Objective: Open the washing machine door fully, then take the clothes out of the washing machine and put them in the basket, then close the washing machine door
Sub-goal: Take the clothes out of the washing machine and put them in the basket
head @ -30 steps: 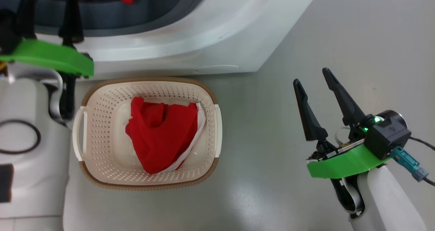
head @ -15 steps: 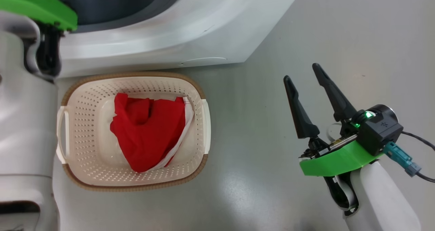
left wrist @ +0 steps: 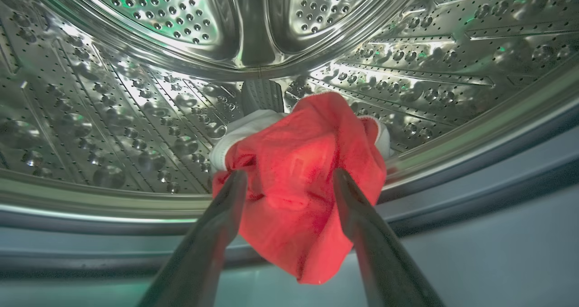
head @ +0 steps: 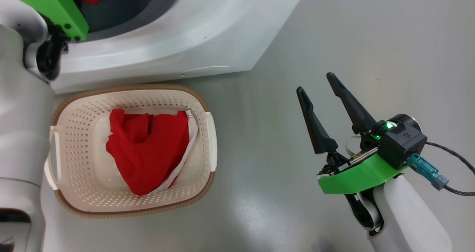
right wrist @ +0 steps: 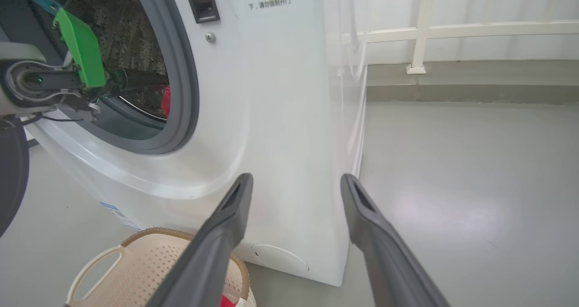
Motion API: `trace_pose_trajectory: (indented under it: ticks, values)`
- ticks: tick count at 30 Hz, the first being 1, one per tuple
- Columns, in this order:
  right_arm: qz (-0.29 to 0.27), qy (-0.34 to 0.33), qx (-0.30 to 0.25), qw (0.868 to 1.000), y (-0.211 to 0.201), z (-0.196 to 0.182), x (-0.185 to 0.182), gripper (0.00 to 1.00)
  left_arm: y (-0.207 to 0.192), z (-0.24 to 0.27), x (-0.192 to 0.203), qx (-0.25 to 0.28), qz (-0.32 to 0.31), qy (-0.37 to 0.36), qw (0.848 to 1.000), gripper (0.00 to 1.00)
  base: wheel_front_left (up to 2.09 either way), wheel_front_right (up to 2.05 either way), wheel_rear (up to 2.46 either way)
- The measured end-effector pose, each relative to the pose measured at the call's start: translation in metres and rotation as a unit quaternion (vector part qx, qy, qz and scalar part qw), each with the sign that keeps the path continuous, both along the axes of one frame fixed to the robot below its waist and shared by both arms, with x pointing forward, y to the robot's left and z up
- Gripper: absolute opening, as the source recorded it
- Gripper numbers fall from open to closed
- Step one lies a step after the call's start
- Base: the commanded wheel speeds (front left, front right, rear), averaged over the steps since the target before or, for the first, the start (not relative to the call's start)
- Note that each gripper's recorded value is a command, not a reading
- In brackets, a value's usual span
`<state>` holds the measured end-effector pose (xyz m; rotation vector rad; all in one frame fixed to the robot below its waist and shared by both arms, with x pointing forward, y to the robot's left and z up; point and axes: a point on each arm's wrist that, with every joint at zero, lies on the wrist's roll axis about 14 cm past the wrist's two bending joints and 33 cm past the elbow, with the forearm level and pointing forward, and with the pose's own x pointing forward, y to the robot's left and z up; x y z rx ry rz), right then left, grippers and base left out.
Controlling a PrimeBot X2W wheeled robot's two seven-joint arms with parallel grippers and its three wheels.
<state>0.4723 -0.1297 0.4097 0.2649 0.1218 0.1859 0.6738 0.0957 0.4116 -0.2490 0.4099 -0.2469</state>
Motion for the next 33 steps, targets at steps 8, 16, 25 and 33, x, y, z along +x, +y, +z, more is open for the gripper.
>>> trace_pose_trajectory:
  ticks: [8,16,25,33]
  values:
    - [-0.007,0.002,-0.002,1.000,-0.006,0.000,-0.002,1.00,-0.012,-0.018,-0.002,0.014,-0.019,0.043,0.999,1.00,0.00,0.00,0.00]
    - [-0.009,0.011,-0.001,1.000,-0.008,-0.005,-0.005,1.00,-0.009,-0.042,-0.004,0.054,-0.012,0.077,0.996,1.00,0.00,0.00,0.00]
    - [-0.007,0.012,0.000,1.000,-0.006,-0.006,-0.003,1.00,-0.007,-0.045,-0.005,0.063,-0.014,0.085,0.994,0.00,0.00,0.00,0.00]
    - [0.000,-0.001,0.003,1.000,-0.001,0.004,0.001,1.00,0.000,-0.012,0.001,0.068,0.004,0.008,0.998,0.00,0.00,0.00,0.00]
